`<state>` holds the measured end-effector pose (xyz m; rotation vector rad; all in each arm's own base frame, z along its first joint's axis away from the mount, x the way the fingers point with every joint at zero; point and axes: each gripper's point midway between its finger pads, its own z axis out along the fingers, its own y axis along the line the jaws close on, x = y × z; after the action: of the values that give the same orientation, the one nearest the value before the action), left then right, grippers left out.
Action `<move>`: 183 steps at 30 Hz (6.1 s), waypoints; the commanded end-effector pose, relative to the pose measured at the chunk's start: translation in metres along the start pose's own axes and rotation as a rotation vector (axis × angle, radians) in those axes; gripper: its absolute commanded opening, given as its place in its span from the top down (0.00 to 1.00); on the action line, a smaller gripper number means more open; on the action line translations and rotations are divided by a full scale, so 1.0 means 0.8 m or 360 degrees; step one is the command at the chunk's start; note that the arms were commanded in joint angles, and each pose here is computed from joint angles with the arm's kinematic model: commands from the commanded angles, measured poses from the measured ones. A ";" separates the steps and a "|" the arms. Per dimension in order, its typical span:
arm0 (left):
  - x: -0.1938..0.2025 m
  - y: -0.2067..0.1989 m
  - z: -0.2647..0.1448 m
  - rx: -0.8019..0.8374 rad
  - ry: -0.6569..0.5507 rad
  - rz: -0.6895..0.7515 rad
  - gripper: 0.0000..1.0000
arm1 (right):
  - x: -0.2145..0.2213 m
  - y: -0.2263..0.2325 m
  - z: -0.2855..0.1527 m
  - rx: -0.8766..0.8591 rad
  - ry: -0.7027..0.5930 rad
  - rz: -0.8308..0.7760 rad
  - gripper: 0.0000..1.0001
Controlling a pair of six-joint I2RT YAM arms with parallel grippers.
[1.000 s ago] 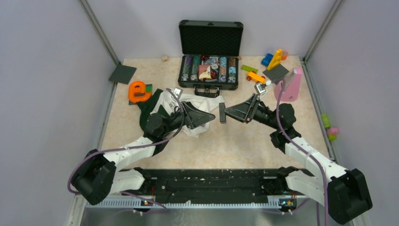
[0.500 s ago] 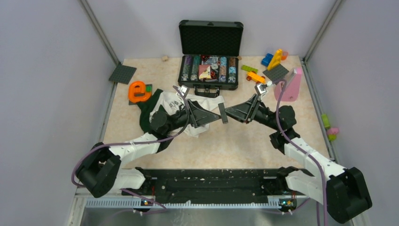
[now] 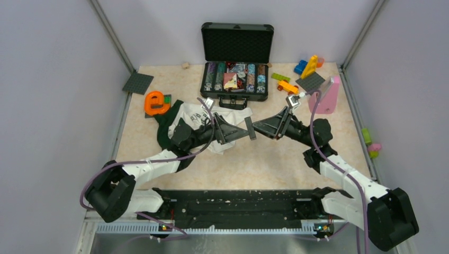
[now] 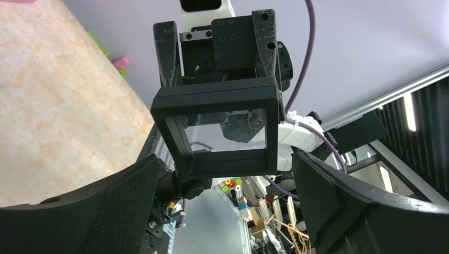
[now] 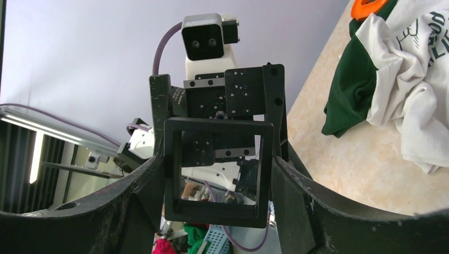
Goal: Remove the brooch from the garment
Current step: Open the brooch box.
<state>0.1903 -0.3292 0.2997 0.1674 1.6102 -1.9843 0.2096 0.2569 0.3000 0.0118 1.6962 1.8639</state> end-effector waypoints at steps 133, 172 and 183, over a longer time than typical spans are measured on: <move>-0.013 0.068 -0.032 -0.0415 -0.0106 0.0156 0.25 | 0.000 -0.034 -0.017 0.0335 -0.0114 -0.0263 0.39; -0.026 0.126 -0.057 -0.0941 -0.0026 0.0349 0.81 | 0.040 -0.117 -0.001 0.1085 0.0159 -0.0802 0.09; -0.026 0.120 -0.058 -0.0935 -0.0035 0.0341 0.81 | 0.053 -0.134 0.021 0.1398 0.0202 -0.1064 0.09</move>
<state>0.2407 -0.2869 0.1831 0.0517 2.0853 -1.2663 0.2140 0.2944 0.1765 -0.3006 2.1762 0.7185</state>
